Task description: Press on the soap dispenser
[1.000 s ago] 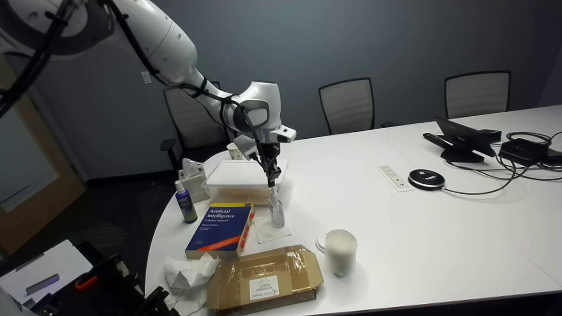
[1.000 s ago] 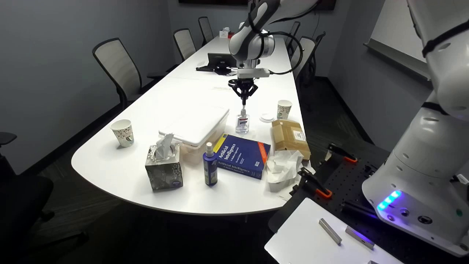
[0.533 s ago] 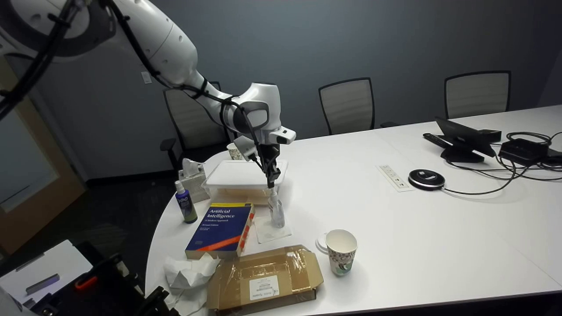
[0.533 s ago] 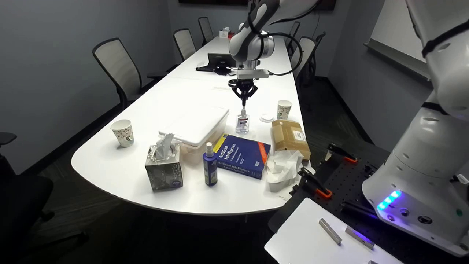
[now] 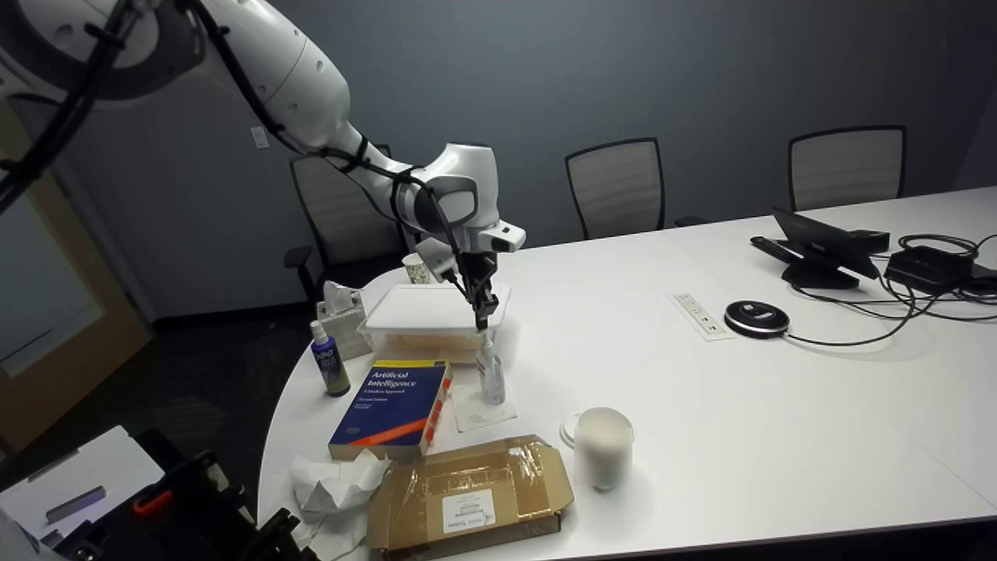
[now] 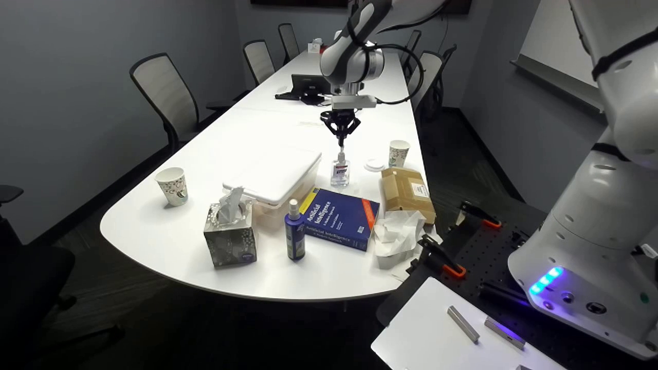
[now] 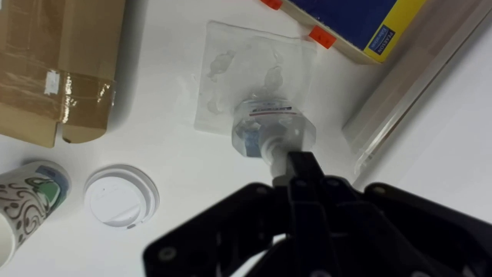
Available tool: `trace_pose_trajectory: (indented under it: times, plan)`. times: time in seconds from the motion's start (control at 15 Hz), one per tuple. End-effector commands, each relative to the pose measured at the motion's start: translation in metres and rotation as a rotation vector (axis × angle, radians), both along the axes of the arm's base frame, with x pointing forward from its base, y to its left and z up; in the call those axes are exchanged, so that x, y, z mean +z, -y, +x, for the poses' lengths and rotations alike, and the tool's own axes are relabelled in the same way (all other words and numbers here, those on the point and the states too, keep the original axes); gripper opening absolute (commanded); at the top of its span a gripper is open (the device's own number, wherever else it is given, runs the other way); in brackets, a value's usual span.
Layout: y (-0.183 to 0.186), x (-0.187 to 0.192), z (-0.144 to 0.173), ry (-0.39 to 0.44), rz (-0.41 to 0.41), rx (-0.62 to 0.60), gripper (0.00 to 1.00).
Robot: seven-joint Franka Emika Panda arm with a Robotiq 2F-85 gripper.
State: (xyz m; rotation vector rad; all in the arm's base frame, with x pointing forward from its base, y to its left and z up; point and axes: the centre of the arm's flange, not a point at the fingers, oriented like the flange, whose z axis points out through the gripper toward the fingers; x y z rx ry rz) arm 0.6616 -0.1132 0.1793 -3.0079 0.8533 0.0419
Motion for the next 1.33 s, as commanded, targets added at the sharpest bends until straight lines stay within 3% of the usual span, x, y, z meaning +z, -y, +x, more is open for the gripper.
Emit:
trace_pose_trajectory:
  times: [0.0,0.2,0.27,0.33,0.47,1.0,1.27]
  plan:
    - [-0.006,0.033,0.000,0.004,0.004,-0.032,0.00]
    - [-0.006,0.056,0.000,0.013,0.009,-0.037,0.00]
    - [-0.008,0.067,-0.002,0.016,0.013,-0.035,0.26]
    - [-0.010,0.078,-0.004,0.007,0.020,-0.028,0.27]
    - [-0.016,0.099,-0.010,-0.017,0.025,-0.035,0.40]
    - [-0.042,0.142,-0.027,-0.036,0.041,0.021,0.99]
    - [-0.048,0.138,-0.030,-0.051,0.038,0.037,1.00]
